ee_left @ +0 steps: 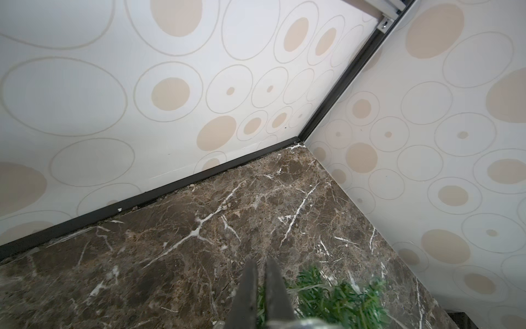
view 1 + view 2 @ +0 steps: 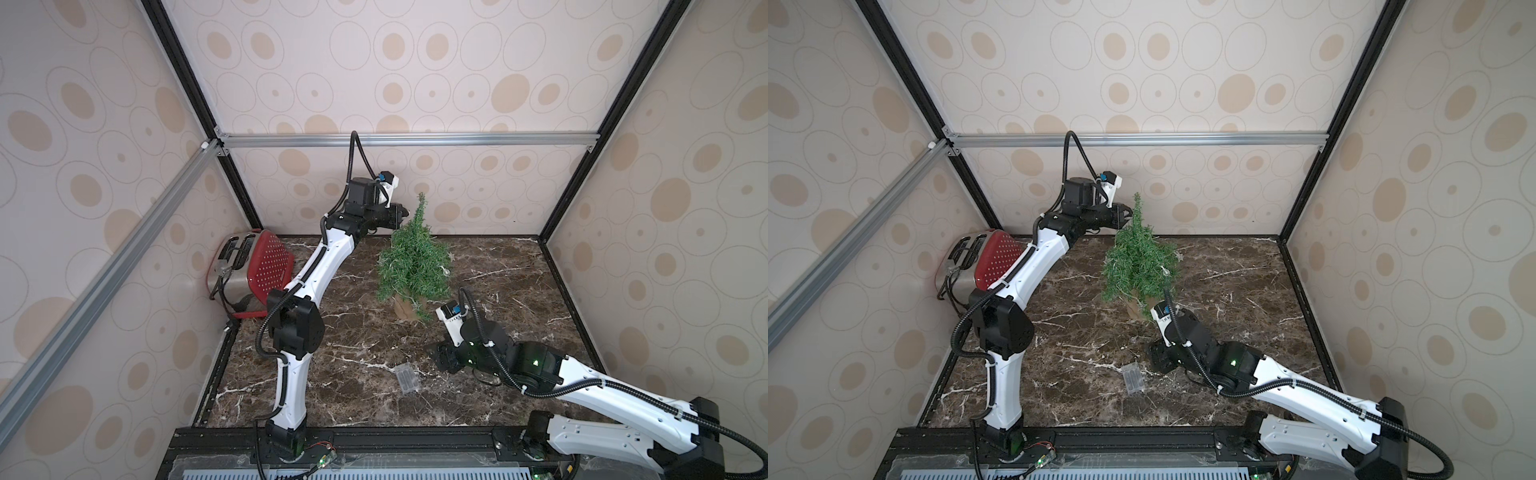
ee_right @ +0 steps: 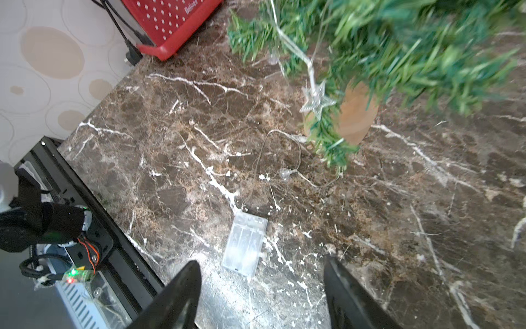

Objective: Wrap string light around the christmas tree
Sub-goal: Wrap the light string around the Christmas tree, then pick up the light string from the center of the board.

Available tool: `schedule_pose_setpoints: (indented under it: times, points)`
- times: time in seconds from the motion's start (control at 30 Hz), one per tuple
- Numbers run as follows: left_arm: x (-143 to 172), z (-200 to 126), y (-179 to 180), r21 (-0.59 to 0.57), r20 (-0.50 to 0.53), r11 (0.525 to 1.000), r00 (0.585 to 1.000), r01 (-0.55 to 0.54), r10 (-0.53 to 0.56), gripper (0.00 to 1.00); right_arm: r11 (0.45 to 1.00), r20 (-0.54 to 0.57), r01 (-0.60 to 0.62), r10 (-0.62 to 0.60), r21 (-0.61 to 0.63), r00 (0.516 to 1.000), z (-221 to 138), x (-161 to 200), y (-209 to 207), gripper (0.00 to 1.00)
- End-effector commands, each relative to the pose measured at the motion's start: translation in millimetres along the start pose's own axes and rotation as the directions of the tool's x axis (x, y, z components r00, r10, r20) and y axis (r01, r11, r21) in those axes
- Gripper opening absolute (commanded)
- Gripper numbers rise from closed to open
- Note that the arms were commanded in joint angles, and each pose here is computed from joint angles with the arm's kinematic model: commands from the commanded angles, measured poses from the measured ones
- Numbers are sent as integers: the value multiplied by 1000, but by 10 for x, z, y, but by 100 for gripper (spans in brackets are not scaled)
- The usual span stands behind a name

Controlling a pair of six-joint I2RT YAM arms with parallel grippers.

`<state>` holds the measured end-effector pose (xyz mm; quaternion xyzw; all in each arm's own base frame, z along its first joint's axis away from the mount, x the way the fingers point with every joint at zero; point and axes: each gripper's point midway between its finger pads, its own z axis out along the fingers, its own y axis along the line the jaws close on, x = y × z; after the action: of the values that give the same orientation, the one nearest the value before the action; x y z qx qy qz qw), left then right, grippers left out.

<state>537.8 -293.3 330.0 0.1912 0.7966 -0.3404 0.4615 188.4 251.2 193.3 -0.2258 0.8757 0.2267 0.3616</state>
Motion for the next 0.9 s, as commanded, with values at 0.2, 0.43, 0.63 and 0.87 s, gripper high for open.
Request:
schedule_pose_setpoints:
  times: [0.2,0.43,0.63,0.87]
  points:
    - [199,-118,87,-62,-91,995,994,-73,67,63,996,-67,-66,61,-61,996,349,367,68,80]
    - [19,-543,287,-224,-57,969,994,-102,91,99,1000,-153,8,-9,-8,988,640,663,112,94]
    - [-150,-836,317,-315,-6,944,995,-99,103,99,999,-225,39,-30,36,974,864,879,166,100]
    - [-209,-1135,511,-477,19,876,995,-76,96,99,998,-276,30,-14,53,961,1106,1012,288,100]
